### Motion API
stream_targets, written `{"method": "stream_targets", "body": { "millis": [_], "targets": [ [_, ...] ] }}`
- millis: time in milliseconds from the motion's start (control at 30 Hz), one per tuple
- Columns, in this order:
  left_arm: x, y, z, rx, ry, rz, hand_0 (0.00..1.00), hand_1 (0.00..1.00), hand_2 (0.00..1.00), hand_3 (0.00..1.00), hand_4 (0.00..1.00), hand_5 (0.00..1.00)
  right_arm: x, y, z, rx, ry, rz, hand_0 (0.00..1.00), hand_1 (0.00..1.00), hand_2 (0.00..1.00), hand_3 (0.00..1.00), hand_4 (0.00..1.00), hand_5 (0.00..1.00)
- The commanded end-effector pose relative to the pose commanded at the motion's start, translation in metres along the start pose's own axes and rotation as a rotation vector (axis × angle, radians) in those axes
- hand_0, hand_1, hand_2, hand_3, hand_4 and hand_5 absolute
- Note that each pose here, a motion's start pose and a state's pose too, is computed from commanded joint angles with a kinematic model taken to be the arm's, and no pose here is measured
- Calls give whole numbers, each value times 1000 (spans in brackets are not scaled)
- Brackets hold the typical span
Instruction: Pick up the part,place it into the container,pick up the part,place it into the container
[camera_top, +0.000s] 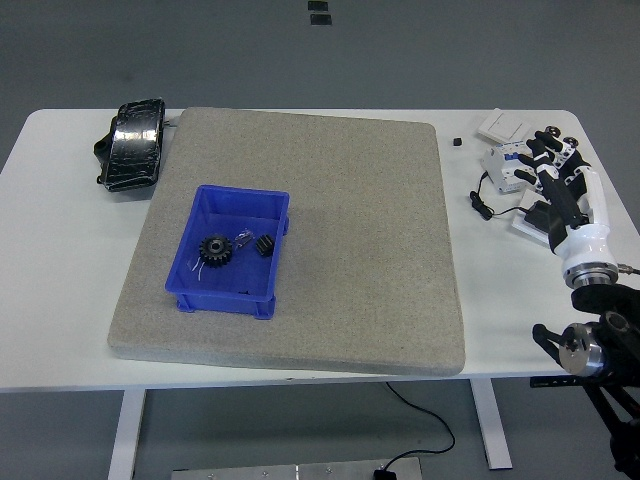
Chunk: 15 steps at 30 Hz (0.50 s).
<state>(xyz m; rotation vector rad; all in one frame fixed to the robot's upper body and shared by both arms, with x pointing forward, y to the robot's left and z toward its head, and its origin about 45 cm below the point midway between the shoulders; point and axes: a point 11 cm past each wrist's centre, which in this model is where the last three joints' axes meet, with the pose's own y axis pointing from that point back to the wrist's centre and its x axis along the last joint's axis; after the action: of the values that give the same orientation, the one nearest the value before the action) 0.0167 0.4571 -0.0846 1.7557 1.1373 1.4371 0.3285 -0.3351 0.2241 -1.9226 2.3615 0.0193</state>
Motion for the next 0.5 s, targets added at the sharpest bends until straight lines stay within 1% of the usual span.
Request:
{"method": "stream_targets", "body": {
  "millis": [500],
  "targets": [
    [-2,2,2,9,-2,-5,675,650,630,586,728,522,5,-3,-17,48,-6,11,674,694,736,707,732,444]
  ]
}}
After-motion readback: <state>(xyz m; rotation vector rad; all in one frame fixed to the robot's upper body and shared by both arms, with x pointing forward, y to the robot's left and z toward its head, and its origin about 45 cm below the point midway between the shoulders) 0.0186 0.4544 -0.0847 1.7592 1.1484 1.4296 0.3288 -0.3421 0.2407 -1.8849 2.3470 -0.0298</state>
